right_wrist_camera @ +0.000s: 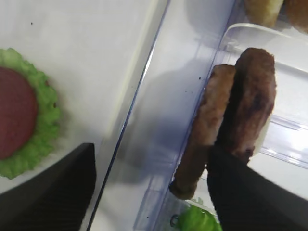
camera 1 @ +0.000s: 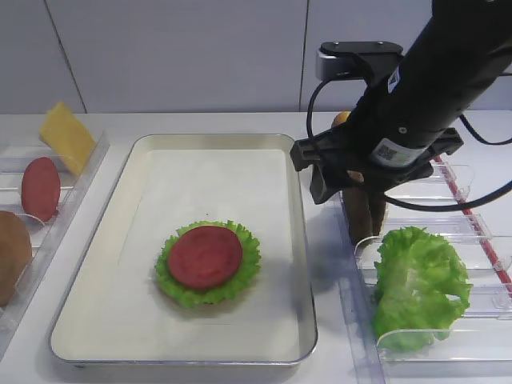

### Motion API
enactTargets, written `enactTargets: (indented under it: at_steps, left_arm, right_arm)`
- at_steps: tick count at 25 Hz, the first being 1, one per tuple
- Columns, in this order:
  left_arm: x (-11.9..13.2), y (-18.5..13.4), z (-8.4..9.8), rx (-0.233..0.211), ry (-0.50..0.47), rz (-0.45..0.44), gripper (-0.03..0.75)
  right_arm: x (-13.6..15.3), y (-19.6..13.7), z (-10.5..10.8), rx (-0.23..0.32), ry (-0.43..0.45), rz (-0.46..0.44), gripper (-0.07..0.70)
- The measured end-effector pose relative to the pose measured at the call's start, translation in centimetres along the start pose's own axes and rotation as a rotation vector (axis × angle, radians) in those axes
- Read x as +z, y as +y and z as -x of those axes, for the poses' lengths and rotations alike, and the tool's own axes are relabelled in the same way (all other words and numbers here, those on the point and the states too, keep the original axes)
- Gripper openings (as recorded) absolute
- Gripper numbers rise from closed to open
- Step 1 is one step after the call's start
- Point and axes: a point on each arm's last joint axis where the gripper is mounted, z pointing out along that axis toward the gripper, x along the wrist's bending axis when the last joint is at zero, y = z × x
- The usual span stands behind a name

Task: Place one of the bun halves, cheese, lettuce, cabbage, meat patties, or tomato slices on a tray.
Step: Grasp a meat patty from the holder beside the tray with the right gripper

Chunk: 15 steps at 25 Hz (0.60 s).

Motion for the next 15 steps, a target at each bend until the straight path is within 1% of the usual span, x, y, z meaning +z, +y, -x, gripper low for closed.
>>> enactTargets:
  at_steps: [5,11,13,15]
  left_arm:
    - [0.0,0.0,0.0,0.000,0.000,0.000,0.430]
    - [0.0,0.0,0.0,0.000,0.000,0.000,0.429]
    - [0.0,0.0,0.0,0.000,0.000,0.000,0.429]
    - [0.0,0.0,0.0,0.000,0.000,0.000,0.429]
  right_arm:
    - [0.8,0.1,0.1,0.026,-0.015,-0.016,0.510]
    - [1.8,0.3,0.2,0.030,-0.027,-0.031,0.507]
    - [1.8,0.3,0.4,0.038,-0.041,-0.027,0.491]
    - [1.8,0.3,0.5,0.045,-0.058,-0.024,0.454]
